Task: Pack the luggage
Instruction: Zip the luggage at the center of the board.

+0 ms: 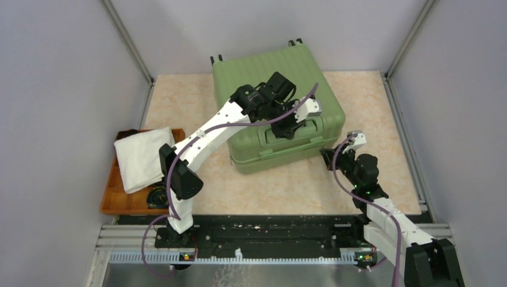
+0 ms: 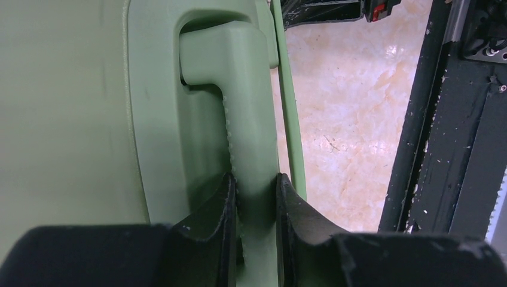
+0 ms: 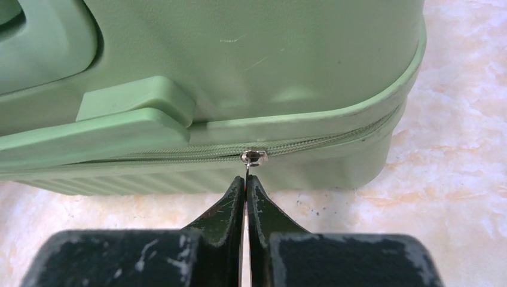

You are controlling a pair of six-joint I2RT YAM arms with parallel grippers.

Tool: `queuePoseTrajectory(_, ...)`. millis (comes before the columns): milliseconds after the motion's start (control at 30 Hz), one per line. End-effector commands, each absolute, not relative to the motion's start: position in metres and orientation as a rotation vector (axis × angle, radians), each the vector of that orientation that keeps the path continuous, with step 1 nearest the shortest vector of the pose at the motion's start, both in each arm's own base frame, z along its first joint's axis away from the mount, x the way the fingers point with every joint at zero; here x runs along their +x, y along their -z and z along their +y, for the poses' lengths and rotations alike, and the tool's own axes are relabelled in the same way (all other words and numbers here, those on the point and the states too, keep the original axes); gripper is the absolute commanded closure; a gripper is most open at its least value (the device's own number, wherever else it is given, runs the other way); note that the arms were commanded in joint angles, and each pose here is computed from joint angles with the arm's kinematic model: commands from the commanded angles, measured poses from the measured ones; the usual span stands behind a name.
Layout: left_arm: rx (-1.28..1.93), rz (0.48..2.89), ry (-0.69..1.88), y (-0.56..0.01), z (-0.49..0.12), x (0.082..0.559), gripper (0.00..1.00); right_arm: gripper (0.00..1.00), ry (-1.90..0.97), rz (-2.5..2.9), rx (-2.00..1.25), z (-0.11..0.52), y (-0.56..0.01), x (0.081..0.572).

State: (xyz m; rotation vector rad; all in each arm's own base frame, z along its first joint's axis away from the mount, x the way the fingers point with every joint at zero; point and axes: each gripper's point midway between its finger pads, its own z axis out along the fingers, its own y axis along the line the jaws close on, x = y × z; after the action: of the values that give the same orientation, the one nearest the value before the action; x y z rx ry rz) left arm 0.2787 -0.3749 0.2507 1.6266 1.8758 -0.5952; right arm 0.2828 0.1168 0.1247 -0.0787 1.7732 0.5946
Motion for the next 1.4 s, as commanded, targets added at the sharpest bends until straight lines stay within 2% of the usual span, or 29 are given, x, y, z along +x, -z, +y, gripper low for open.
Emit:
queuePoseTrajectory(0, 1.452, 1.449, 0.552, -0.370, -0.397, 0.309, 1.00, 1.00, -0.764, 1.674, -0.178, 0.148, -0.155, 0.267)
queuePoseTrajectory(433, 1.457, 1.428, 0.624, -0.371, -0.412, 0.307, 1.00, 1.00, -0.891, 1.642, -0.259, 0.199, -0.170, 0.250)
queuePoseTrajectory(1033, 1.458, 1.411, 0.658, -0.374, -0.424, 0.311, 1.00, 1.00, -1.014, 1.550, -0.287, 0.305, -0.190, 0.212)
queuePoseTrajectory(1367, 1.448, 1.412, 0.661, -0.373, -0.427, 0.314, 1.00, 1.00, -1.076, 1.514, -0.519, 0.382, -0.185, 0.172)
